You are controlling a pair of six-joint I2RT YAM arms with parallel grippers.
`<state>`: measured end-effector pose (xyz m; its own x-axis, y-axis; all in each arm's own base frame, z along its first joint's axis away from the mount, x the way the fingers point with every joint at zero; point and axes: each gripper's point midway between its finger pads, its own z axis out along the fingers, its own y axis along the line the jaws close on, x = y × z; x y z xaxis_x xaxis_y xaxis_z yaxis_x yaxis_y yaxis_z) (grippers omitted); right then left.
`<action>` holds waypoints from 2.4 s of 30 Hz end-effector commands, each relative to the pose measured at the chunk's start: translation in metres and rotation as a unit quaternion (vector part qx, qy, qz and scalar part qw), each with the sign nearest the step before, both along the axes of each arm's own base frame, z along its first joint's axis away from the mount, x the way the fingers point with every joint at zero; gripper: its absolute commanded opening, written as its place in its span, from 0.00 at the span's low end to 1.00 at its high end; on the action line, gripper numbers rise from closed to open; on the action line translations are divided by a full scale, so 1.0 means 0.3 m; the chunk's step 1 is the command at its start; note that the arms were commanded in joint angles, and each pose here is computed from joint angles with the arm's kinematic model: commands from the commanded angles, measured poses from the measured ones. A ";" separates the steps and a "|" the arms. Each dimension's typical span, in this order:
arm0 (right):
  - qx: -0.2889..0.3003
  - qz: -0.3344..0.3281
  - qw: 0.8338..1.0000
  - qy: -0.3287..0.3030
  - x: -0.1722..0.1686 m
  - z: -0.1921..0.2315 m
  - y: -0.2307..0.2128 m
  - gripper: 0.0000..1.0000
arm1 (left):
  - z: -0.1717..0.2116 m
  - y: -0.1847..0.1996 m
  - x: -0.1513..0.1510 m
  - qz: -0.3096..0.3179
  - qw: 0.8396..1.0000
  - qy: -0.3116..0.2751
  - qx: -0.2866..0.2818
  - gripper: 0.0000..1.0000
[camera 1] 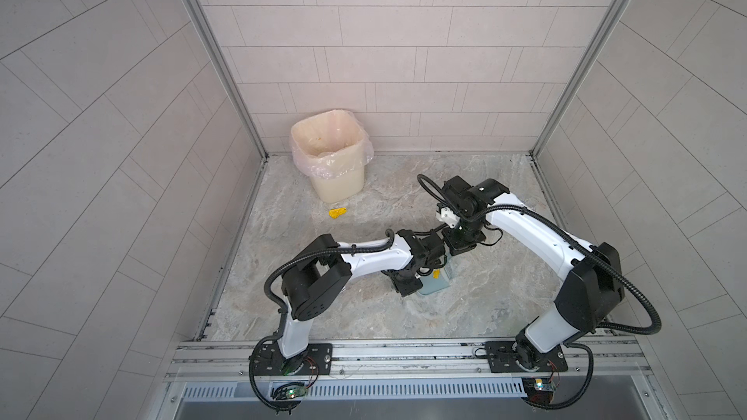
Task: Sweep away the paper scraps from the table
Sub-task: 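Sweep the yellow scrap into the dustpan with the right gripper's brush, then lift the dustpan with the yellow scrap toward the bin with the left gripper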
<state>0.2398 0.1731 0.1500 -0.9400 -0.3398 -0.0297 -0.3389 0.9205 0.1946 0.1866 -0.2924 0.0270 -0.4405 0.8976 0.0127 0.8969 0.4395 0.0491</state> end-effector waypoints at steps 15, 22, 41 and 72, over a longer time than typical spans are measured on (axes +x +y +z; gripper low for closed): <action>0.023 -0.073 0.997 -0.006 -0.017 0.047 -0.122 0.00 | 0.006 0.002 0.014 0.009 1.000 -0.008 -0.004 0.00; 0.016 -0.111 0.993 -0.026 0.018 0.057 -0.188 0.00 | 0.038 0.007 0.034 0.018 0.999 -0.032 -0.014 0.00; 0.068 -0.169 0.983 -0.027 0.000 0.057 -0.276 0.00 | 0.540 0.266 0.245 0.179 0.967 -0.166 -0.071 0.00; 0.094 -0.176 0.979 -0.034 0.004 0.078 -0.276 0.00 | 1.031 0.989 0.556 0.473 0.823 -0.311 -0.056 0.00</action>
<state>0.2449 0.0913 0.1677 -0.9937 0.0238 -0.1093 -0.0162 0.9362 0.3511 0.3449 -0.0040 0.3348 -0.8284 0.1554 -0.5381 -0.0102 0.9564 0.2919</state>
